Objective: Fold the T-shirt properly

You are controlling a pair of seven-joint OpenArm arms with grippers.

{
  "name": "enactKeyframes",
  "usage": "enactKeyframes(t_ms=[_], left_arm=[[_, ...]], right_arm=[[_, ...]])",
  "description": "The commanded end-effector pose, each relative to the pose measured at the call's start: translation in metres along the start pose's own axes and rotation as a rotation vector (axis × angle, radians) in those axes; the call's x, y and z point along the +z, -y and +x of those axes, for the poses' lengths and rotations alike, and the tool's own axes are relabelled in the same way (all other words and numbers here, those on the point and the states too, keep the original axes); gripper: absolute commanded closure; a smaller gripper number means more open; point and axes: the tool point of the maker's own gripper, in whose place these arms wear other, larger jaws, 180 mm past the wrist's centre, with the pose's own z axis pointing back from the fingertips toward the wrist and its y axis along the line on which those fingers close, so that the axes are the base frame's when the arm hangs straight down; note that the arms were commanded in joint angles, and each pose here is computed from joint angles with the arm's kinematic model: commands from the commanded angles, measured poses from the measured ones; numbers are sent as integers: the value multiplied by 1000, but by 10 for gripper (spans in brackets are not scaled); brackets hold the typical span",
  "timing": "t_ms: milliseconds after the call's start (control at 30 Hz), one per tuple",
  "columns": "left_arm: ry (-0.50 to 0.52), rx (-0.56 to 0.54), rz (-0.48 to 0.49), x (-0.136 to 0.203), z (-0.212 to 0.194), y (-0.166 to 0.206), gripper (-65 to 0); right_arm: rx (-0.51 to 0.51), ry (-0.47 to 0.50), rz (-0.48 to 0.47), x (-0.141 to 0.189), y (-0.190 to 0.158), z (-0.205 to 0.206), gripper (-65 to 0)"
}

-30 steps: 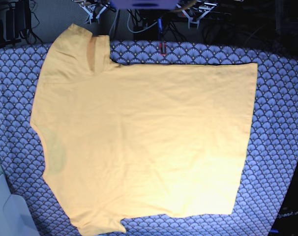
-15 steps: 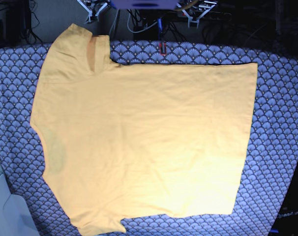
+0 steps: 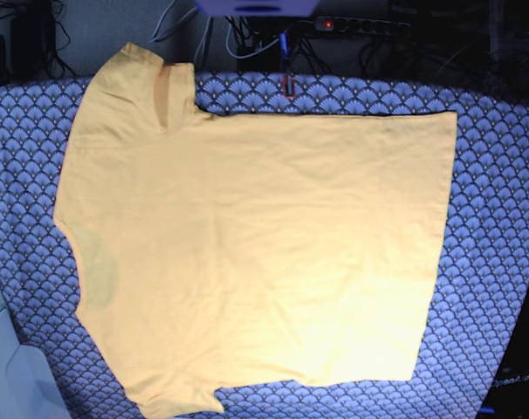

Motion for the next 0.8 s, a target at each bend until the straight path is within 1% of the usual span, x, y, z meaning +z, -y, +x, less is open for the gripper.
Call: enactKeyframes(t_ms=[0, 33, 67, 100, 133, 167, 200, 267, 367, 400, 500, 600, 667, 700, 767], left_arm=[[22, 5, 5, 23, -12, -1, 0], [90, 6, 9, 35, -7, 0, 0], [150, 7, 13, 47, -3, 0, 0], [198, 7, 17, 60, -1, -1, 0], [249, 9, 27, 69, 4, -3, 0], [266, 16, 43, 75, 4, -5, 0], [251, 29, 69, 81, -2, -9, 0], [280, 56, 110, 83, 3, -17, 0], [322, 57, 122, 94, 9, -23, 0], [351, 55, 116, 100, 14, -24, 0], [462, 63, 87, 123, 37, -13, 0], [609, 55, 43, 153, 82, -5, 0], [643, 52, 25, 167, 105, 5, 0], [645, 53, 21, 172, 117, 8, 0], [646, 36, 9, 179, 137, 3, 0]], right_arm=[[20, 51, -6, 21, 12, 1, 0], [30, 117, -5, 34, 16, 9, 0], [33, 122, -3, 41, 16, 8, 0], [36, 122, -8, 40, 19, 8, 0], [34, 147, -24, 43, 22, 13, 0], [34, 154, -32, 49, 25, 13, 0], [36, 163, -38, 53, 27, 14, 0], [40, 208, -49, 58, 31, 24, 0], [53, 296, -55, 76, 36, 45, 0], [59, 333, -51, 82, 37, 56, 0], [71, 435, -32, 101, 35, 88, 0], [74, 509, -15, 117, 31, 121, 0], [75, 526, -6, 121, 28, 142, 0], [77, 534, -1, 122, 27, 154, 0], [77, 545, 8, 125, 24, 176, 0]])
